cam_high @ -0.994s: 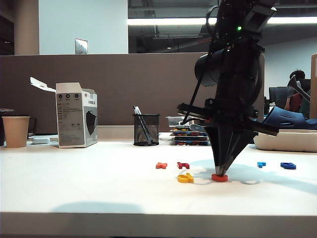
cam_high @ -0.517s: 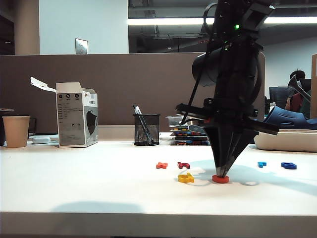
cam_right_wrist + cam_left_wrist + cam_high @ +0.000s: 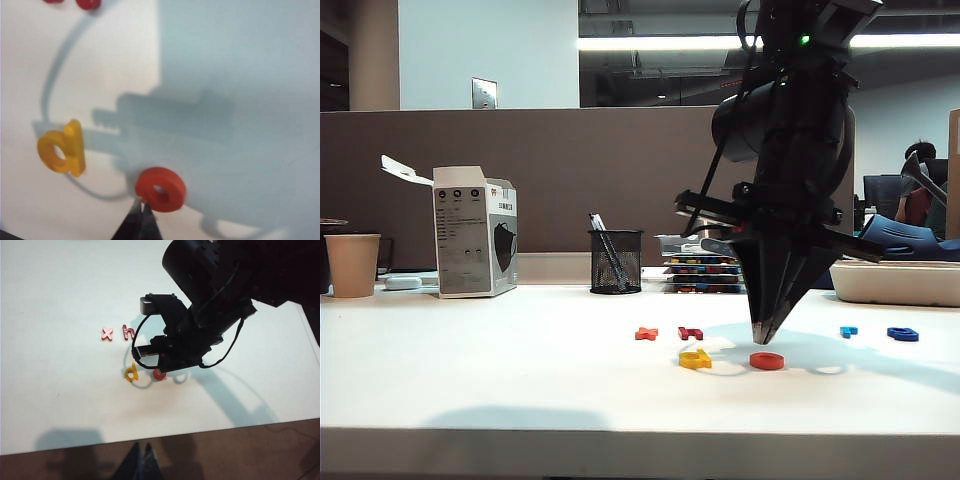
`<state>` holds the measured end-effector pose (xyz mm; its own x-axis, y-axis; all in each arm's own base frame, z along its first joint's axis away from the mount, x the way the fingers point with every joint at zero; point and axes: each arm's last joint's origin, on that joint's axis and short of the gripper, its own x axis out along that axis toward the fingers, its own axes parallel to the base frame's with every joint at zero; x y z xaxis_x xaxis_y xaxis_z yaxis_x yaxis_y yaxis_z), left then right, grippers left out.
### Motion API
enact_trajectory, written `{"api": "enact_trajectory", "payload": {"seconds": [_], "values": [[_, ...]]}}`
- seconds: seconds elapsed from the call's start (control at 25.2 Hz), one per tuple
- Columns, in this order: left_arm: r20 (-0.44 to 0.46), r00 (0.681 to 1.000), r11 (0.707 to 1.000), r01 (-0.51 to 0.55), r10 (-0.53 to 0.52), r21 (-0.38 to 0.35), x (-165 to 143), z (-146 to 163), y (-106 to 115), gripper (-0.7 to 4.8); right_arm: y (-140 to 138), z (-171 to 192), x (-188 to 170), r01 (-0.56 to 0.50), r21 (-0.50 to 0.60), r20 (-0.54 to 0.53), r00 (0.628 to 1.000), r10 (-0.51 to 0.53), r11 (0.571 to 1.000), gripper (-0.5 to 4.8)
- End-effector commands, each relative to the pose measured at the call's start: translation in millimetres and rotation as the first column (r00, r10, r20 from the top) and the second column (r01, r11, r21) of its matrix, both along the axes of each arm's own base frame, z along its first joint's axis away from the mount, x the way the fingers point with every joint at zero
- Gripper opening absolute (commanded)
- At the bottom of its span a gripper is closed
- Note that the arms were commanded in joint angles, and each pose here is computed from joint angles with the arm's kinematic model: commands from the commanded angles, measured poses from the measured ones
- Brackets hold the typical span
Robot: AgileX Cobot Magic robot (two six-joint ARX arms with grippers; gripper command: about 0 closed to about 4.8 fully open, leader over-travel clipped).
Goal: Select the appropriate letters from the row of letter magnets placed on the table to arrange into the word "dog".
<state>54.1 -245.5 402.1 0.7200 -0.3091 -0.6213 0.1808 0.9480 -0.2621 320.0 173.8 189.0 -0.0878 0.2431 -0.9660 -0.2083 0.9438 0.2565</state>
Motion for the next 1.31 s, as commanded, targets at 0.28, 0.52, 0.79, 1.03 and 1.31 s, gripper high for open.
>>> {"api": "enact_trajectory", "payload": {"seconds": [0.28,0.52,0.79,1.03,1.31], "values": [[0.007,1.000,1.000,-0.001,0.001,-0.007,-0.1,1.5,0.4,-0.05,-1.5,35.8,-3.0,-0.012,0.070,0.157,0.988,0.001,0.997,-0.07],[0.007,1.000,1.000,-0.002,0.002,-0.008,-0.1,1.5,0.4,-0.05,-20.9,62.5,-3.4,0.098,-0.119,0.361,0.931,-0.049,0.988,0.12],[0.007,1.000,1.000,-0.002,0.002,-0.008,-0.1,1.5,0.4,-0.05,-64.5,63.7,5.0,0.283,-0.194,0.332,0.920,-0.209,0.939,2.14],[0.007,1.000,1.000,-0.001,0.001,-0.007,-0.1,1.5,0.4,-0.05,-87.4,64.4,14.0,0.406,-0.220,0.383,0.872,-0.304,0.887,2.74],[0.007,1.000,1.000,-0.001,0.001,-0.007,-0.1,1.5,0.4,-0.05,-86.0,49.3,22.5,0.450,-0.236,0.372,0.861,-0.348,0.861,2.74]]}}
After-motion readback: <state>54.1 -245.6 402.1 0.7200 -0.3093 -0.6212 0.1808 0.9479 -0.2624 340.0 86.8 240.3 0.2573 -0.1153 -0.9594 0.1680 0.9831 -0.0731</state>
